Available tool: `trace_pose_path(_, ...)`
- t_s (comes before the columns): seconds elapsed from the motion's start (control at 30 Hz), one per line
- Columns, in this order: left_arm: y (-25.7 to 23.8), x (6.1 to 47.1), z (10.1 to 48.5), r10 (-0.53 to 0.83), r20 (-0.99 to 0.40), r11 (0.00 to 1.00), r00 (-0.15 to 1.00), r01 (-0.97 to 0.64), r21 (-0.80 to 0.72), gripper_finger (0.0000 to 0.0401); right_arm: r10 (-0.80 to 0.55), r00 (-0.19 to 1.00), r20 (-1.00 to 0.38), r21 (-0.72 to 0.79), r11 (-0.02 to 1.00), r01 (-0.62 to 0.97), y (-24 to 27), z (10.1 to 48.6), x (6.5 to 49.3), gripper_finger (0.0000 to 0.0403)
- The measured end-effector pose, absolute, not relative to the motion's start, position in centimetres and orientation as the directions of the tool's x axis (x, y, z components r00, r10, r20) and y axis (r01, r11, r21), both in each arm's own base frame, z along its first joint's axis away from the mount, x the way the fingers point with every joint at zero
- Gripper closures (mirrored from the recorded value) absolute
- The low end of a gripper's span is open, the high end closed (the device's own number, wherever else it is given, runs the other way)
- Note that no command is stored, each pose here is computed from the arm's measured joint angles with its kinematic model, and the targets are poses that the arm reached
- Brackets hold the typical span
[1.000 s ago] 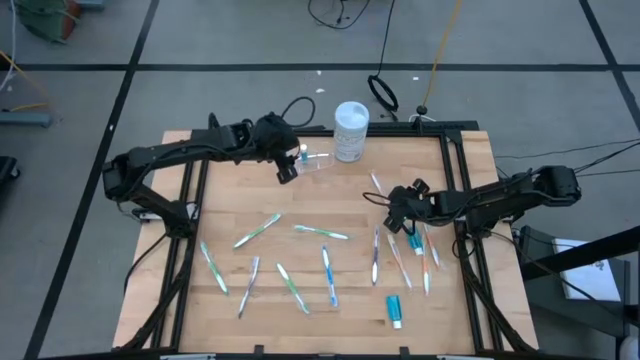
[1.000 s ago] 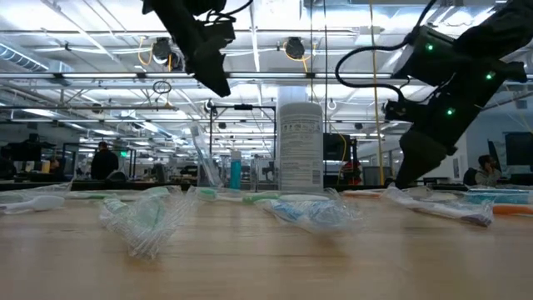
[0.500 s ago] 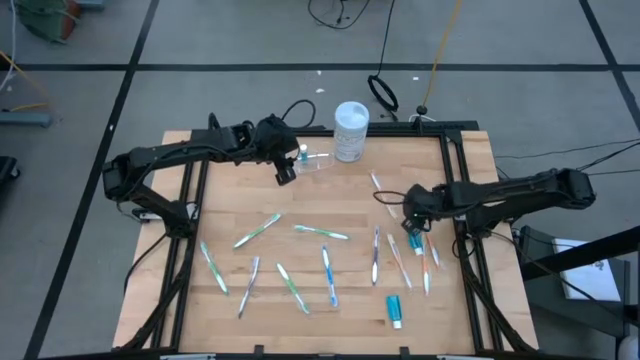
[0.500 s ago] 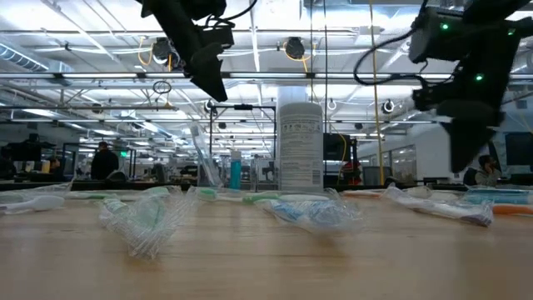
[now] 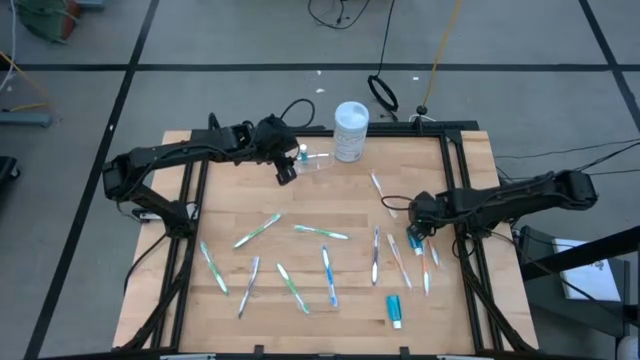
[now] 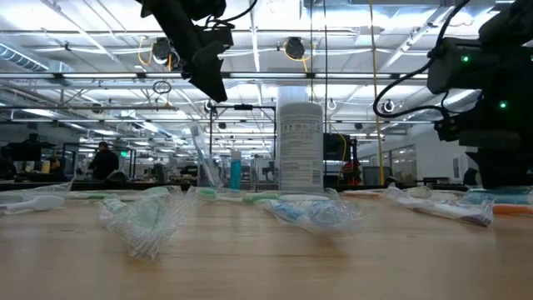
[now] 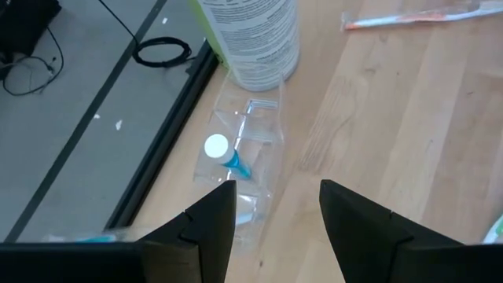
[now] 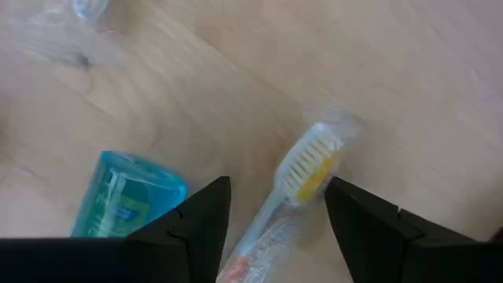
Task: Pick & Place toothbrushing station
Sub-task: Put the orange toothbrush into the transparent organizer
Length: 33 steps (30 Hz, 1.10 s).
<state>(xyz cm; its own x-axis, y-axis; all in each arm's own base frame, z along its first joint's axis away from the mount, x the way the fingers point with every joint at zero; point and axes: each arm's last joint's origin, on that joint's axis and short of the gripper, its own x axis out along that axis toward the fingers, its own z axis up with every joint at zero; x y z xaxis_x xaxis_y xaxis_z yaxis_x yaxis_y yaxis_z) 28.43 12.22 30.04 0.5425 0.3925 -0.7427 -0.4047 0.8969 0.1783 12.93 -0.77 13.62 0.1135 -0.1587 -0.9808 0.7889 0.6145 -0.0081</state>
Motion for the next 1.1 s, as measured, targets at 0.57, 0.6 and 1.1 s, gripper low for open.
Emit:
trace_pose_path(0.57, 11.4, 27.1, 30.7, 0.373, -0.774, 0.892, 0.511, -0.426, 0.148, 0.0210, -0.526, 0.329, -0.784, -0.176, 0.697, 0.695, -2.6, 18.6, 16.9, 0.0386)
trace_pose_path(0.6, 11.2, 27.0, 30.9, 0.373, -0.769, 0.894, 0.519, -0.424, 0.146, 0.0210, -0.547, 0.382, -0.745, -0.151, 0.696, 0.703, -2.8, 19.5, 17.6, 0.0389)
trace_pose_path(1.1, 8.4, 22.6, 35.2, 0.411, -0.691, 0.888, 0.595, -0.431, 0.158, 0.0210, -0.418, 0.734, 0.535, -0.039, 0.856, 0.516, -6.1, 29.3, 25.1, 0.0402)
